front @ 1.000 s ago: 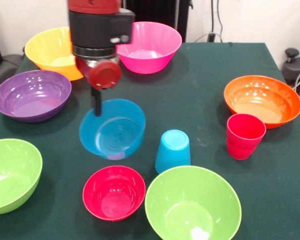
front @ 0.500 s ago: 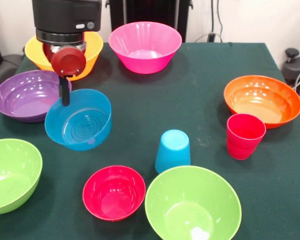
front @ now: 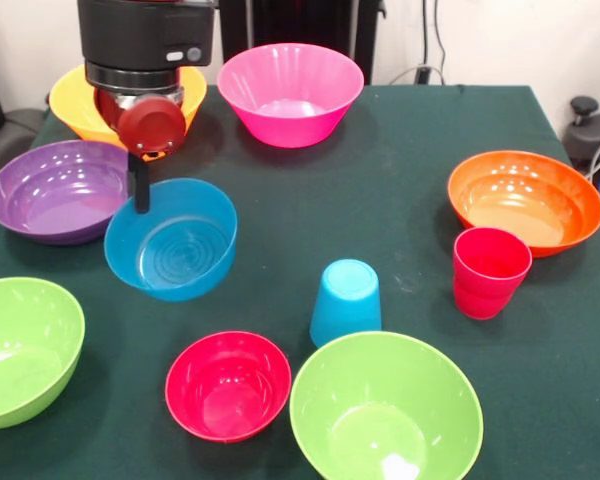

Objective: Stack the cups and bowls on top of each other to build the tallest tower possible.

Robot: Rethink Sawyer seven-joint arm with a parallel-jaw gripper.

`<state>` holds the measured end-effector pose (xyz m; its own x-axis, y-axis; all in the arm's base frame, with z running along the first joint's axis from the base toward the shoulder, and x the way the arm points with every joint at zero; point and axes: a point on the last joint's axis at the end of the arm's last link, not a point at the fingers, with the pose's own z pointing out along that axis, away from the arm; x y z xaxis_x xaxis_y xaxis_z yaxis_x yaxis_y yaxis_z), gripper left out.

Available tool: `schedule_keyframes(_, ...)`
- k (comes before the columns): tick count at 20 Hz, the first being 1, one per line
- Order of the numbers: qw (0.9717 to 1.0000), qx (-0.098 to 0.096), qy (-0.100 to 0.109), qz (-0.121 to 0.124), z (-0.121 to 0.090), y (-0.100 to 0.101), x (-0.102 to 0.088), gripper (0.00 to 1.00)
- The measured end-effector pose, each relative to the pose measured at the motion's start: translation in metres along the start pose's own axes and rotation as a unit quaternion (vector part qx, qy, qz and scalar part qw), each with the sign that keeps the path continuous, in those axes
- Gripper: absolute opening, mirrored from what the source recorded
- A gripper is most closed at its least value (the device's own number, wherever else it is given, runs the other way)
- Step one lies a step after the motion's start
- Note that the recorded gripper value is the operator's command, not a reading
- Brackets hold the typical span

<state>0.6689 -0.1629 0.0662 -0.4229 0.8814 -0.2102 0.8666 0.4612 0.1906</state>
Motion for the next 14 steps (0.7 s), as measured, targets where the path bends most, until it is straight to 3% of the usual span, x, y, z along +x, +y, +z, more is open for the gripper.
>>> schedule_keyframes(14,0.9982,0.009,-0.012,-0.058,-0.004,0.03,0.046,0.0)
